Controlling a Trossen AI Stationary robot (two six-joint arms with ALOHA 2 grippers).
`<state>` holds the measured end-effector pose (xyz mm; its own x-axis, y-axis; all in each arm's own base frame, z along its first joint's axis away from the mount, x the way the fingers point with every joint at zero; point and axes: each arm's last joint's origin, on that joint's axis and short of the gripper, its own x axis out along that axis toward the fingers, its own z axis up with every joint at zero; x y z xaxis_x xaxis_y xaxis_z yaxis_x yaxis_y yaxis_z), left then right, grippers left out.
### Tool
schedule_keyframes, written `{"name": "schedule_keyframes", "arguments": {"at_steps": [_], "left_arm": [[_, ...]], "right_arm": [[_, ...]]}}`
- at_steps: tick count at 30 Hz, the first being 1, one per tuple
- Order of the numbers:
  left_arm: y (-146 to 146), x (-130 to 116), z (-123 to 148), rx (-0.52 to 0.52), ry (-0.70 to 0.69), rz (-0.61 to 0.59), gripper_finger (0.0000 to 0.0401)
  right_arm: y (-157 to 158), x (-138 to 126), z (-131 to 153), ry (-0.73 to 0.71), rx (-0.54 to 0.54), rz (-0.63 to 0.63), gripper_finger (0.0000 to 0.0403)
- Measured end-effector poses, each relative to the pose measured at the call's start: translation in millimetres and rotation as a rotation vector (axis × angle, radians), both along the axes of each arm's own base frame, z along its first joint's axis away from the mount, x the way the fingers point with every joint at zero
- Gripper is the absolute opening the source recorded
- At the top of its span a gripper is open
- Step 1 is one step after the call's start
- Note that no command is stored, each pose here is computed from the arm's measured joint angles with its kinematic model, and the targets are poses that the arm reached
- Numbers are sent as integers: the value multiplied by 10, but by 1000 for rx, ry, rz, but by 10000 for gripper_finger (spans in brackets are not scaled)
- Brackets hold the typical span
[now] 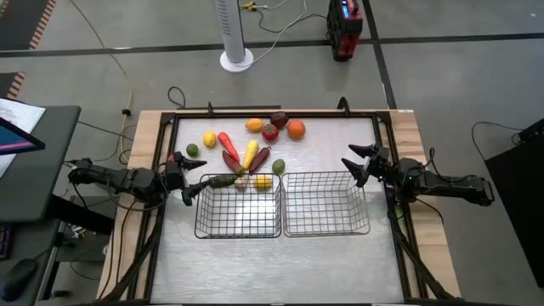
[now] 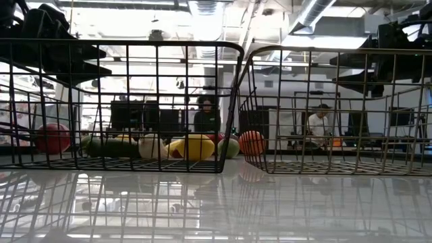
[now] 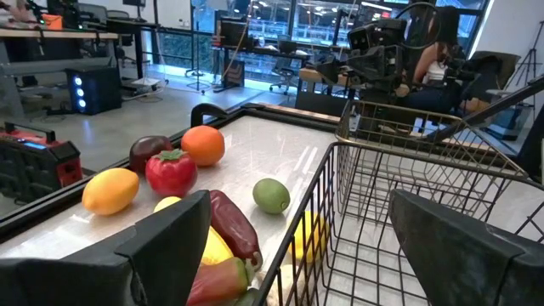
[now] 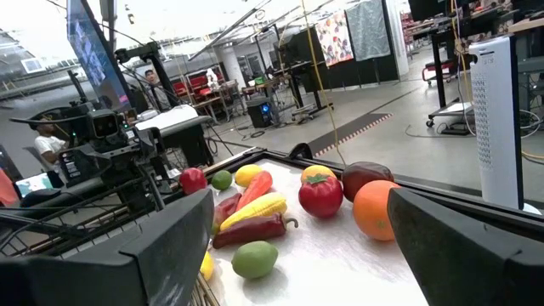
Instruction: Sort produce into baskets
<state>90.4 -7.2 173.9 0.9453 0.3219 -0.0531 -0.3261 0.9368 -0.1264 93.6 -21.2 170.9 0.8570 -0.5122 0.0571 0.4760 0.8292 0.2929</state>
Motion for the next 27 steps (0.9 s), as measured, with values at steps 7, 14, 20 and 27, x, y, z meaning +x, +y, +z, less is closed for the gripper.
{"name": "schedule_keyframes", "arguments": {"at_steps": [7, 14, 20, 27], "left_arm": [[0, 0, 0, 0, 0, 0, 347], [0, 0, 0, 0, 0, 0, 347], [0, 0, 0, 0, 0, 0, 347], [1, 2, 78, -4, -78, 6, 347]], "right_arm": [[0, 0, -1, 0, 0, 0, 377], [0, 0, -1, 0, 0, 0, 377], [0, 0, -1, 1, 0, 0, 377], [0, 0, 0, 0, 0, 0, 377]]}}
